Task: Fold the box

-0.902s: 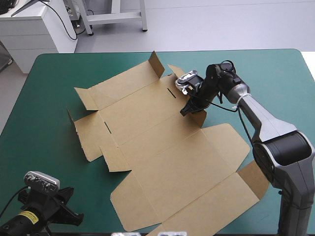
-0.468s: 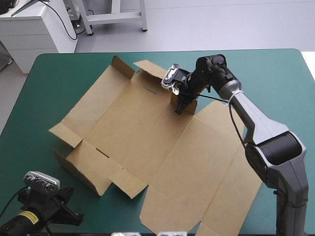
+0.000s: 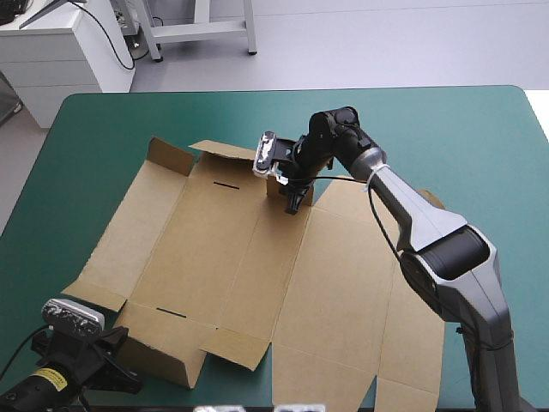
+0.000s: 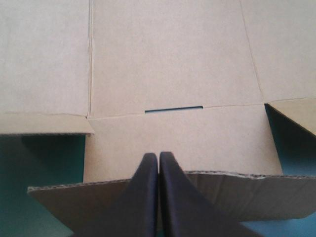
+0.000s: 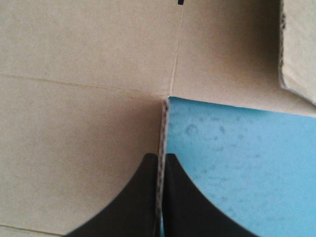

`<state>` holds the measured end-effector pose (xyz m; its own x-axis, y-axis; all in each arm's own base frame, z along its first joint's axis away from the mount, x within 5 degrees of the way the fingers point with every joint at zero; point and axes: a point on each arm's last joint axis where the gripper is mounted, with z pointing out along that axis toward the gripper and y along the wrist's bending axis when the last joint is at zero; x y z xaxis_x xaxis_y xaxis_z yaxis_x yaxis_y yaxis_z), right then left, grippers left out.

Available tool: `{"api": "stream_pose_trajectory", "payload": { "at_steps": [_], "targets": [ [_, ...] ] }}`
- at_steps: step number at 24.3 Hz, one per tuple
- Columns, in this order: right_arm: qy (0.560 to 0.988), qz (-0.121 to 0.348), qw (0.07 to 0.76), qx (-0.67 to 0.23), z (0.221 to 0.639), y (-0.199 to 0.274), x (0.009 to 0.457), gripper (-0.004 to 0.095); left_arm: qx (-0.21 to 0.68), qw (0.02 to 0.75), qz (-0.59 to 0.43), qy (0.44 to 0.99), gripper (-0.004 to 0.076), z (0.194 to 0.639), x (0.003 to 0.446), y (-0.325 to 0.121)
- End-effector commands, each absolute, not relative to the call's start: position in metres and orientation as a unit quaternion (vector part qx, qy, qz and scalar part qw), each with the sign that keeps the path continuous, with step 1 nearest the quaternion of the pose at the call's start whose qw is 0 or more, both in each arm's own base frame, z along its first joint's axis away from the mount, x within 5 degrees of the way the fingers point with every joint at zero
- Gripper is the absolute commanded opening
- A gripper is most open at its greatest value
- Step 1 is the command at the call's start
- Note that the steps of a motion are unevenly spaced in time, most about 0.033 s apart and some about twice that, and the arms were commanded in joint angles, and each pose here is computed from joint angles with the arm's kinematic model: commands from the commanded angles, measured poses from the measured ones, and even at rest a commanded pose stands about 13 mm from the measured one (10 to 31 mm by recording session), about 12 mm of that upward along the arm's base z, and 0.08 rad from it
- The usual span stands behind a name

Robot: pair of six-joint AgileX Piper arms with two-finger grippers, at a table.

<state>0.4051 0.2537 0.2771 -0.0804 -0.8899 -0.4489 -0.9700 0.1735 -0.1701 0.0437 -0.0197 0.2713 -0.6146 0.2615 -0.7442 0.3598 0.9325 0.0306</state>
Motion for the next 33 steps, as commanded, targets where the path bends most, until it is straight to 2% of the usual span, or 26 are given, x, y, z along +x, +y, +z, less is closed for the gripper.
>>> {"api": "stream_pose_trajectory", "payload": {
  "at_steps": [1,12,15,16,19,22,27,33],
  "targets": [
    [0.691,0.088,0.304,-0.650,0.323,0.262,0.393,-0.0021,0.165,0.438,-0.066,0.881,-0.0008,0.285,0.047,-0.021],
    [0.664,0.079,0.320,-0.671,0.328,0.272,0.388,-0.0021,0.165,0.438,-0.066,0.881,-0.0008,0.285,0.047,-0.021],
    [0.652,0.072,0.328,-0.679,0.329,0.273,0.389,0.0012,0.165,0.438,-0.066,0.881,-0.0008,0.285,0.047,-0.021],
    [0.652,0.070,0.332,-0.678,0.329,0.273,0.390,0.0053,0.165,0.438,-0.066,0.881,-0.0008,0.285,0.047,-0.021],
    [0.652,0.068,0.348,-0.670,0.331,0.274,0.392,0.0303,0.165,0.438,-0.066,0.881,-0.0008,0.285,0.047,-0.021],
    [0.655,0.079,0.350,-0.665,0.331,0.275,0.391,0.0428,0.165,0.438,-0.066,0.881,-0.0008,0.285,0.047,-0.021],
    [0.668,0.079,0.342,-0.656,0.341,0.270,0.385,0.0402,0.165,0.438,-0.066,0.881,-0.0008,0.285,0.047,-0.021],
    [0.684,0.011,0.354,-0.638,0.379,0.246,0.374,0.0343,0.165,0.438,-0.066,0.881,-0.0008,0.285,0.047,-0.021]
  ]
}}
